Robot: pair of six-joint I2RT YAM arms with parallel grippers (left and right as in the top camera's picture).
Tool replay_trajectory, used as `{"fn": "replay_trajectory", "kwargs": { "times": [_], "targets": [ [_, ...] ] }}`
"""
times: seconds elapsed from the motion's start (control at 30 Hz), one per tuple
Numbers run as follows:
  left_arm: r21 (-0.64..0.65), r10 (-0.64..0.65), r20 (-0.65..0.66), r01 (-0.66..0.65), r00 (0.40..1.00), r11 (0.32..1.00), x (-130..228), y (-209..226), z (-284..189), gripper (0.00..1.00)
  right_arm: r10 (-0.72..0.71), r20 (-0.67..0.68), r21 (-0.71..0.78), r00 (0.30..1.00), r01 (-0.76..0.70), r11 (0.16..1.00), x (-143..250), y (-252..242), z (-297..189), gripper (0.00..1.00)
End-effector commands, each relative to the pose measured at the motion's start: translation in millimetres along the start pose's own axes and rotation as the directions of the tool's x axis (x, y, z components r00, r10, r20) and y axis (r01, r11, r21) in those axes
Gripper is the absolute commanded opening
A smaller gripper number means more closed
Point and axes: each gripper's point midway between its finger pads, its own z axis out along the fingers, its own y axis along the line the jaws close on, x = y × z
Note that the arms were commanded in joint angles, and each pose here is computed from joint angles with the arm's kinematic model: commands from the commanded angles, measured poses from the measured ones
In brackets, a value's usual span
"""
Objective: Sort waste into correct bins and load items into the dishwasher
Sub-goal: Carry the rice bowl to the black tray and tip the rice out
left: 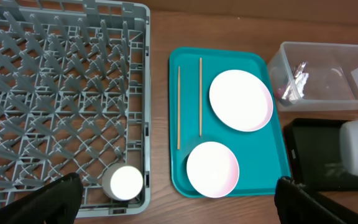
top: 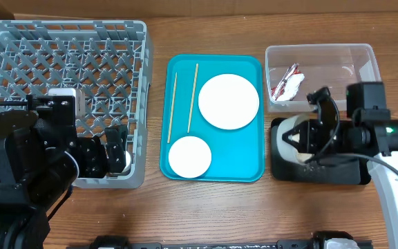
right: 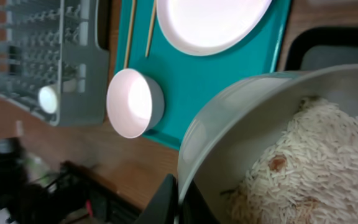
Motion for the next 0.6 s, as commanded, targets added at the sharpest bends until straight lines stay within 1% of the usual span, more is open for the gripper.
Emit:
{"fn": "replay_trajectory", "kwargs": {
  "times": [0.0, 0.07, 0.13, 0.23, 0.37, 0.47, 0.57],
  "targets": [
    [-0.006, -0.010, 0.009, 0.010, 1.000, 1.000, -2.4, 0.8, -1.0, 1.00, -0.033, -0.003, -0.188, 0.999, 0.032, 0.982, 9.9, -1.1, 9.5, 0.04],
    [-0.006, -0.010, 0.009, 0.010, 1.000, 1.000, -2.4, 0.8, -1.0, 1.00, -0.016, 0.007, -0.223, 1.000, 0.017, 0.975, 13.2, -14.3, 15.7, 0.04],
    [-0.006, -0.010, 0.009, 0.010, 1.000, 1.000, -2.4, 0.8, -1.0, 1.00, -0.001, 0.041, -0.297, 0.999, 0.013, 0.955, 10.6, -18.1, 16.9, 0.04],
    [-0.006, -0.010, 0.009, 0.010, 1.000, 1.000, -2.4, 0.8, -1.0, 1.00, 0.031, 0.067, -0.355, 0.997, -0.005, 0.935, 8.9, -28.3, 18.4, 0.04],
    [-0.006, -0.010, 0.009, 0.010, 1.000, 1.000, -2.3, 0.9, -1.0, 1.00, 0.025, 0.152, -0.457, 0.988, 0.048, 0.888, -1.6, -28.0, 12.3, 0.04],
    [-0.006, -0.010, 0.009, 0.010, 1.000, 1.000, -2.4, 0.8, -1.0, 1.00, -0.003, 0.206, -0.477, 0.979, 0.103, 0.873, -8.7, -29.6, 9.8, 0.04],
    [-0.006, -0.010, 0.009, 0.010, 1.000, 1.000, -2.4, 0.8, -1.0, 1.00, -0.031, 0.229, -0.468, 0.973, 0.138, 0.873, -12.1, -31.7, 10.7, 0.04]
  ]
}}
